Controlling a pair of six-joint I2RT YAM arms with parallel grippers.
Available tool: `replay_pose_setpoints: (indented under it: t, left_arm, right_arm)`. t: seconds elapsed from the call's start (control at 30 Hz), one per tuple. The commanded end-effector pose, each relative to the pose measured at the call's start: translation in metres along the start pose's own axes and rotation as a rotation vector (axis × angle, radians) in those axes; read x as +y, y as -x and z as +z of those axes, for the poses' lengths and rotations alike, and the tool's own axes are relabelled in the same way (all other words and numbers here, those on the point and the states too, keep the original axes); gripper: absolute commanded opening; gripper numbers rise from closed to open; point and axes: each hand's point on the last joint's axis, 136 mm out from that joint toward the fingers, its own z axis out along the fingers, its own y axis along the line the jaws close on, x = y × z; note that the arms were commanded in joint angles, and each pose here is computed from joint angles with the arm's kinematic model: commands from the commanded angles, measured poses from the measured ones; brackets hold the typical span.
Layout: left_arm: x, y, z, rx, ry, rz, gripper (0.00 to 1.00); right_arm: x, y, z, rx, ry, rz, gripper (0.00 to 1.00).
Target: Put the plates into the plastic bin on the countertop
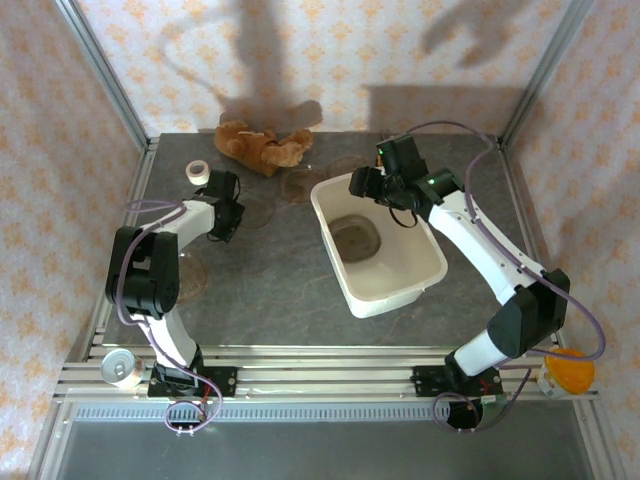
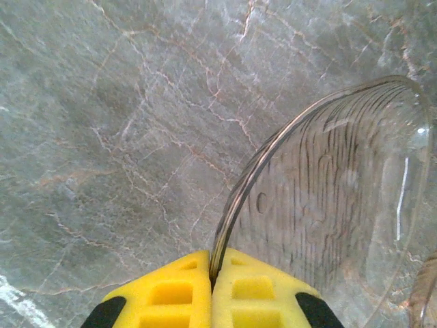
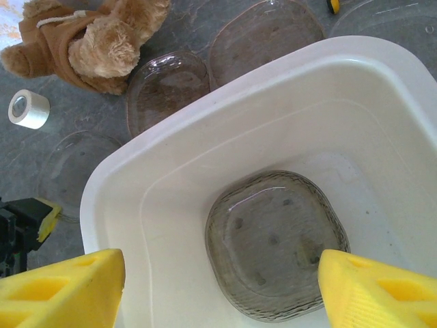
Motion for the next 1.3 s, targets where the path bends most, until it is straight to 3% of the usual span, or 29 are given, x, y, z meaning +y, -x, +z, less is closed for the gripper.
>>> replay_pose_setpoints:
  t: [0.0,0.3,0.6,0.97,1.27]
  left_arm:
    - [0.011,0.005,-0.018,-0.053,0.036,0.052,0.00]
    - [-0.009,0.015,-0.063,-0.124,-0.033,0.155,0.00]
    - [-0.069,0.018,-0.124,-0.151,-0.203,0.322,0.00]
    - [-0.166,-0.030,-0.212,-0.076,-0.533,0.574,0.00]
    - [-0.201,-0.086,-0.251,0.018,-0.706,0.760,0.00]
  right_arm:
    - [0.001,0.010,-0.009,-0.039,0.006,-0.022,0.75]
    - [0.000,0.019,-0.012,-0.039,-0.014,-0.076,0.74]
    - [0.003,0.036,-0.022,-0.064,-0.010,-0.164,0.73]
    - [0.029,0.057,-0.037,-0.046,0.119,-0.238,0.71]
    - [0.041,0.070,-0.043,-0.059,0.159,-0.293,0.69]
